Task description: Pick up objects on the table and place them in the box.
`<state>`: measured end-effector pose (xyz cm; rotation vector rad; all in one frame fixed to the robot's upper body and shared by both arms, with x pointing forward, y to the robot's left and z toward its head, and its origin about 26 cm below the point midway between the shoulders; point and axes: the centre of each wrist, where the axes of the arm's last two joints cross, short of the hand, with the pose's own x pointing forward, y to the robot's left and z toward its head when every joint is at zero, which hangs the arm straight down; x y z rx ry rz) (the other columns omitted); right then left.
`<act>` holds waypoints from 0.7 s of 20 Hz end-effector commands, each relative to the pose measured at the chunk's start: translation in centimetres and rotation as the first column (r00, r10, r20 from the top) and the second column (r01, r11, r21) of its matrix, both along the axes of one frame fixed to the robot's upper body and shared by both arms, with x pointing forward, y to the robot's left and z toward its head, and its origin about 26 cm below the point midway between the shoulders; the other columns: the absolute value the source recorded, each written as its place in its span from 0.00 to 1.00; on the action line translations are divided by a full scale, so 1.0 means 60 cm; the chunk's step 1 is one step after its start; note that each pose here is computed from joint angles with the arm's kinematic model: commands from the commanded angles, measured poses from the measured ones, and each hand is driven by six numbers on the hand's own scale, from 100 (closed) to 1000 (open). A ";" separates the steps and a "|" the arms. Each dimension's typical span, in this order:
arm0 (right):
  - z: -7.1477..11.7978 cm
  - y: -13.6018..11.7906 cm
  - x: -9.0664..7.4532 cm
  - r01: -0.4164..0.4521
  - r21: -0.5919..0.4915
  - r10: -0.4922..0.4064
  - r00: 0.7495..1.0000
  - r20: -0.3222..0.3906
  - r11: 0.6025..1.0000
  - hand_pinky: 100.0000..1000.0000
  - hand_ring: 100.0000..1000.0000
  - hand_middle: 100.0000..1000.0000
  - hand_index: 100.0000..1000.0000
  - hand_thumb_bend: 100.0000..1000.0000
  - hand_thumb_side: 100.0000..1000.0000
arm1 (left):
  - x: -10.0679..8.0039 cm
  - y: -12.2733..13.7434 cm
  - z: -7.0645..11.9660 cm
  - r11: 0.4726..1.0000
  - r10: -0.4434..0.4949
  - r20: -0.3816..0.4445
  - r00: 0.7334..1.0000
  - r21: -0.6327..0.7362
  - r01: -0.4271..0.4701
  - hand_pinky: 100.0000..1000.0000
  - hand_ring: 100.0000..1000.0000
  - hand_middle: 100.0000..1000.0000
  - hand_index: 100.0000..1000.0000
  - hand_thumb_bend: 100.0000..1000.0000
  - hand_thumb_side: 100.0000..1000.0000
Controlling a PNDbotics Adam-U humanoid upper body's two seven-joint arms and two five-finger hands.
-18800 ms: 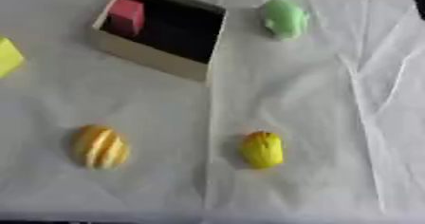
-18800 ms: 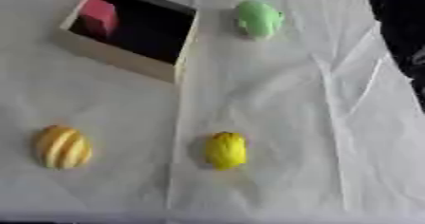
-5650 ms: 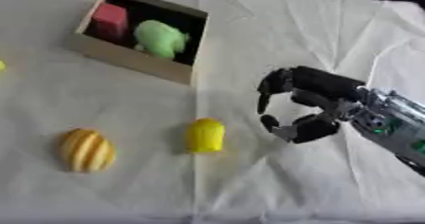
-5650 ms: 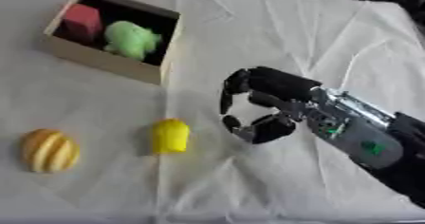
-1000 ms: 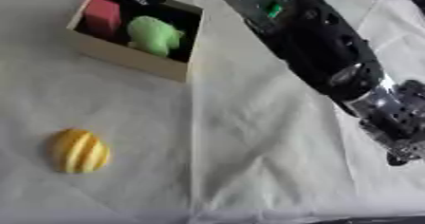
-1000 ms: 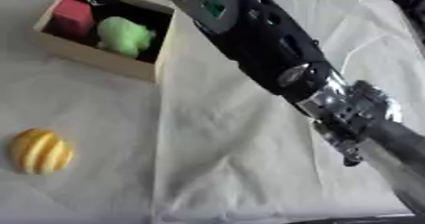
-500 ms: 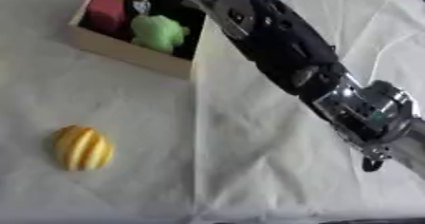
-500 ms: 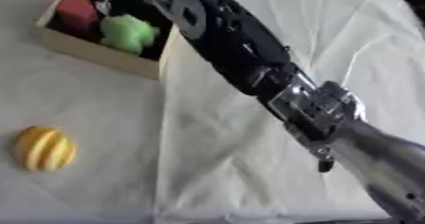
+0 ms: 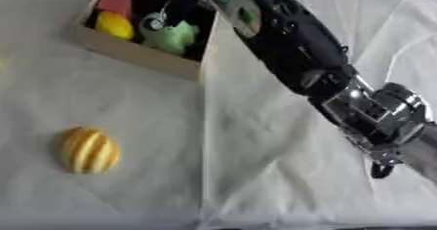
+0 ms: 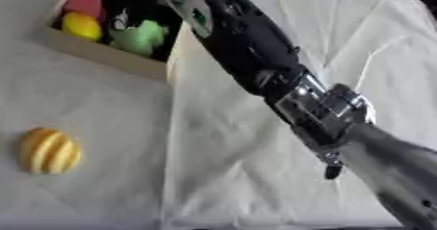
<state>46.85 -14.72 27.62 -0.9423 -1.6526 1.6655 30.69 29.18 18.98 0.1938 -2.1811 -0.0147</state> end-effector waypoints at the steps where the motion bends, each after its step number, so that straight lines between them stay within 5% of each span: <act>1: 0.035 -0.005 -0.006 0.026 0.014 -0.026 0.998 0.064 1.000 0.85 0.92 0.81 0.95 0.38 0.24 | -0.002 0.001 0.009 1.000 -0.007 0.016 1.000 0.014 0.007 0.70 0.85 0.70 0.80 0.00 0.55; 6: 0.054 -0.018 -0.024 0.025 0.091 -0.034 0.994 0.103 0.996 0.83 0.89 0.78 0.93 0.29 0.18 | -0.003 0.002 0.012 1.000 -0.002 0.027 1.000 0.018 0.001 0.70 0.85 0.70 0.80 0.00 0.54; 10: 0.100 -0.046 -0.071 -0.025 0.239 -0.020 0.983 0.182 0.971 0.80 0.84 0.72 0.88 0.00 0.04 | -0.005 0.004 0.028 0.996 0.023 0.073 0.997 0.087 -0.029 0.70 0.85 0.71 0.80 0.00 0.51; 14: 0.144 -0.079 -0.125 -0.073 0.402 -0.026 0.972 0.234 0.913 0.79 0.82 0.71 0.84 0.00 0.18 | -0.009 0.003 0.066 0.957 0.041 0.161 0.986 0.279 -0.085 0.71 0.85 0.71 0.81 0.01 0.43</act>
